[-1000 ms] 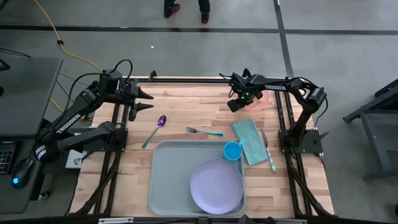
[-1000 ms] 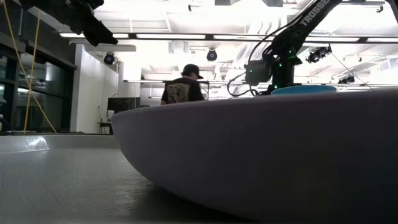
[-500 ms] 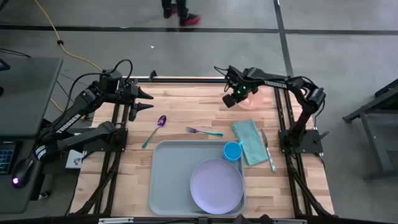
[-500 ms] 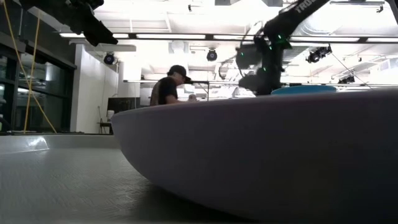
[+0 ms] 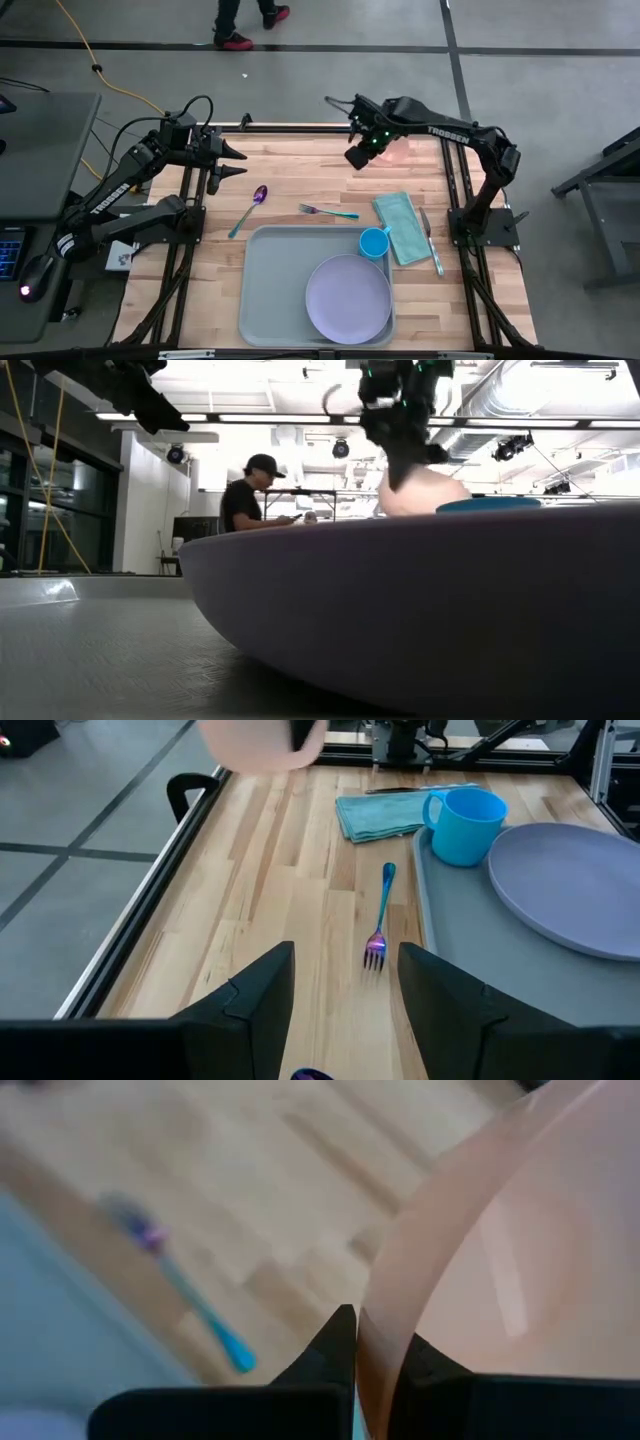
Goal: Set up tray
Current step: Put the light orange bowl on the violet plate
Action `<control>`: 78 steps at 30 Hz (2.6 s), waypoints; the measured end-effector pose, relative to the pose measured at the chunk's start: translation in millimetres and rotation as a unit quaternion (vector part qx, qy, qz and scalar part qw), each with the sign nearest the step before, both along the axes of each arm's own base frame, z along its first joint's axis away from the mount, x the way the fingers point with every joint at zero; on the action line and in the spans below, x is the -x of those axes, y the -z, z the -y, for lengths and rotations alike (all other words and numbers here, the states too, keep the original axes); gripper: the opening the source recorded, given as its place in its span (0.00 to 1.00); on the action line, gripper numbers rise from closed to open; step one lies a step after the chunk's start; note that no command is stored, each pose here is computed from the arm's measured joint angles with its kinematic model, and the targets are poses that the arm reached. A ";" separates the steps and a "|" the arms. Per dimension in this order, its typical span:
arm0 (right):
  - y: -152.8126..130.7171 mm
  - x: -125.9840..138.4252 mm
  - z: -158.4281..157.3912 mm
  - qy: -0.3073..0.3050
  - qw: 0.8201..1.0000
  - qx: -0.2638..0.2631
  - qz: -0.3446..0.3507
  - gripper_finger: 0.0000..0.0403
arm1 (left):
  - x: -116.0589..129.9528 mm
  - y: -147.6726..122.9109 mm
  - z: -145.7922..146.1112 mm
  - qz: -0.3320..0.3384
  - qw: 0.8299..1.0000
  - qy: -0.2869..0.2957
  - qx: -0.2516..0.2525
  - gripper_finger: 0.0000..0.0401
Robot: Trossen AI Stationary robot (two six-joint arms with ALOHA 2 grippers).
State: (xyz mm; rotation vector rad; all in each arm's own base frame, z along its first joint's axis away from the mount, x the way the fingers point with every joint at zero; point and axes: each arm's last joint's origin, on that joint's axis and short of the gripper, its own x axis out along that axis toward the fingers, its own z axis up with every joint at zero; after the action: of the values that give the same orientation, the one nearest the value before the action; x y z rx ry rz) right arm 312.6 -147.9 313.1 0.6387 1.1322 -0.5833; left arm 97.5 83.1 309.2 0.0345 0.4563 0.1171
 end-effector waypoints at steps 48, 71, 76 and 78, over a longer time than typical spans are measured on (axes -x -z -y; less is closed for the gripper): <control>18.6 -36.9 -389.4 -0.115 0.989 -0.081 0.048 0.00 | 0.2 0.2 -0.8 0.007 0.996 -0.053 0.076 0.53; 102.6 -75.7 -407.4 -0.008 0.985 -0.170 -0.035 0.00 | 0.3 0.3 -1.0 0.005 0.995 -0.058 0.077 0.53; 103.8 -75.2 -405.6 -0.005 0.983 -0.176 -0.049 0.00 | 0.3 0.3 -1.0 0.005 0.996 -0.057 0.074 0.53; 106.0 -75.1 -405.6 -0.006 0.982 -0.179 -0.051 0.00 | 0.4 0.3 -1.0 0.005 0.996 -0.057 0.074 0.53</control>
State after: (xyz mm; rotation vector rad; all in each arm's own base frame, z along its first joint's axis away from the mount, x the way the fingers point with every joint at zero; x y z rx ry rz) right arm 387.6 257.6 207.1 0.9182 1.3521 -0.4064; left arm 97.1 84.0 308.9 -0.1374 0.4559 0.1950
